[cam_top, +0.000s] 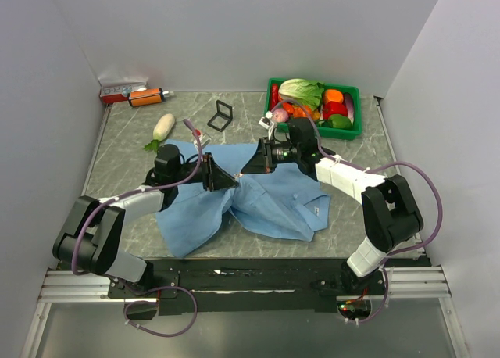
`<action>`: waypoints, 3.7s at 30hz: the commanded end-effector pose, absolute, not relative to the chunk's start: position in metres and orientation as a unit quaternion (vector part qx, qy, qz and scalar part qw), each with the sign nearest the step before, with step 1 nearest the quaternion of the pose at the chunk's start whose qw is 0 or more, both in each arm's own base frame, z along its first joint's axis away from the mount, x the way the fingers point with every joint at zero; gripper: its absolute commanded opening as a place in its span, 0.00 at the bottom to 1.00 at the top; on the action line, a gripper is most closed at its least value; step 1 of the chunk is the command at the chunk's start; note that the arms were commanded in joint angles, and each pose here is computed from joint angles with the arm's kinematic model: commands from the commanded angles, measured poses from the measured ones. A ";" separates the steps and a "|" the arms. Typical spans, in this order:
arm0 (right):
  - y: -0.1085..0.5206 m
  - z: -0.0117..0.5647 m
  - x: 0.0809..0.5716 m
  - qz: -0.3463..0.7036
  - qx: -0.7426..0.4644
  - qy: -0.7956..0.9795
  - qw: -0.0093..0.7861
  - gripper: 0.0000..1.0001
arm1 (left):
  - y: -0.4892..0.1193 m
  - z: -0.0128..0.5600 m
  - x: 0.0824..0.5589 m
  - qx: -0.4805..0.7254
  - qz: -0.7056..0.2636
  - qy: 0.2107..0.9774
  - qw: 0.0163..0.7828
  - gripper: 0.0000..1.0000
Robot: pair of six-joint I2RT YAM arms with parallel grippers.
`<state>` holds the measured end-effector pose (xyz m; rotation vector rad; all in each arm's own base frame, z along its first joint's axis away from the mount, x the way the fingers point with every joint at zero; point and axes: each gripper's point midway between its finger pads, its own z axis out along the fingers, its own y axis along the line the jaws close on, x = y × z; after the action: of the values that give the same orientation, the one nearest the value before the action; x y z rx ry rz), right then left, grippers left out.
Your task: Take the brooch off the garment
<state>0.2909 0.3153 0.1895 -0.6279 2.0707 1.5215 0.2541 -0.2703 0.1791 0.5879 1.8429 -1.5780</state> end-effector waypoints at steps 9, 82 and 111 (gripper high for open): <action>0.323 0.213 0.287 0.564 -0.271 0.726 0.287 0.00 | -0.266 0.197 0.266 0.216 -0.597 0.685 0.358 0.18; 0.331 0.234 0.275 0.447 -0.522 0.620 0.377 0.00 | -0.254 0.187 0.255 0.264 -0.558 0.711 0.338 0.71; 0.274 0.205 0.245 -0.009 -0.833 0.277 0.479 0.00 | -0.137 0.013 0.281 0.277 -0.171 0.940 0.104 0.96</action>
<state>0.2391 0.2868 0.2063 -1.9391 0.8714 0.1876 0.2843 -0.1533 0.0308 0.7815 2.7013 -0.6214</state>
